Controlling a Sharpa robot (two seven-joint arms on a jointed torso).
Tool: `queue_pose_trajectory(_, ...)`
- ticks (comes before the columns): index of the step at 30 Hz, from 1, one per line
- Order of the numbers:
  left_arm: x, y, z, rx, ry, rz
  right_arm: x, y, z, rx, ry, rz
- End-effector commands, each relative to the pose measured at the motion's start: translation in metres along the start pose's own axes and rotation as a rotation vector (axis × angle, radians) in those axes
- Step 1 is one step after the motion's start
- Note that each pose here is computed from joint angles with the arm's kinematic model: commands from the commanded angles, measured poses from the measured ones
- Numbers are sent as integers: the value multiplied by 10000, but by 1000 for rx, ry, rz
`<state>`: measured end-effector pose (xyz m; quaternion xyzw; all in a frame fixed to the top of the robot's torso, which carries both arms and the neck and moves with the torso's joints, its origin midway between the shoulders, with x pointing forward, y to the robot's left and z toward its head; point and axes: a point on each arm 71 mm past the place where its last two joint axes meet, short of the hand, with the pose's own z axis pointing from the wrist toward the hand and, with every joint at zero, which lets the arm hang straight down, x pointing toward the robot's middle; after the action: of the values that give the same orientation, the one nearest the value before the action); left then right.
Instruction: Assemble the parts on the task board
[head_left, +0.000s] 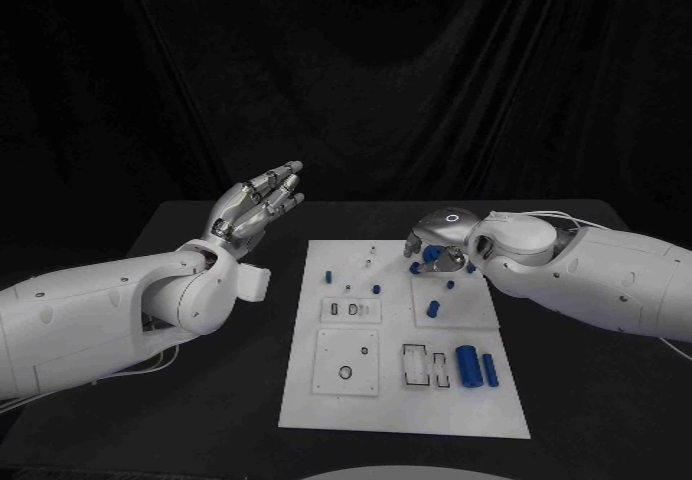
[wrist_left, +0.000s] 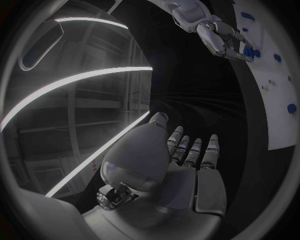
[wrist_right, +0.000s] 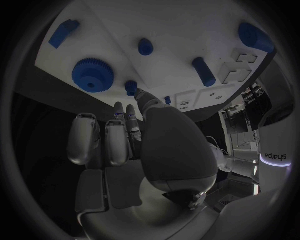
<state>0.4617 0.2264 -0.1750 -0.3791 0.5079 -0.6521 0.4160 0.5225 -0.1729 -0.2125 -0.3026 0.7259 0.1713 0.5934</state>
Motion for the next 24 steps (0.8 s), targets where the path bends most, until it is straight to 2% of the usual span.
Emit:
queue_pose_trajectory(1,15,-50,7,61,15,-9,11,-9,7,4,-19,-12)
queue_pose_trajectory(24,5,-31,9,47,21,-15,153,9,69,-20,-14,-4)
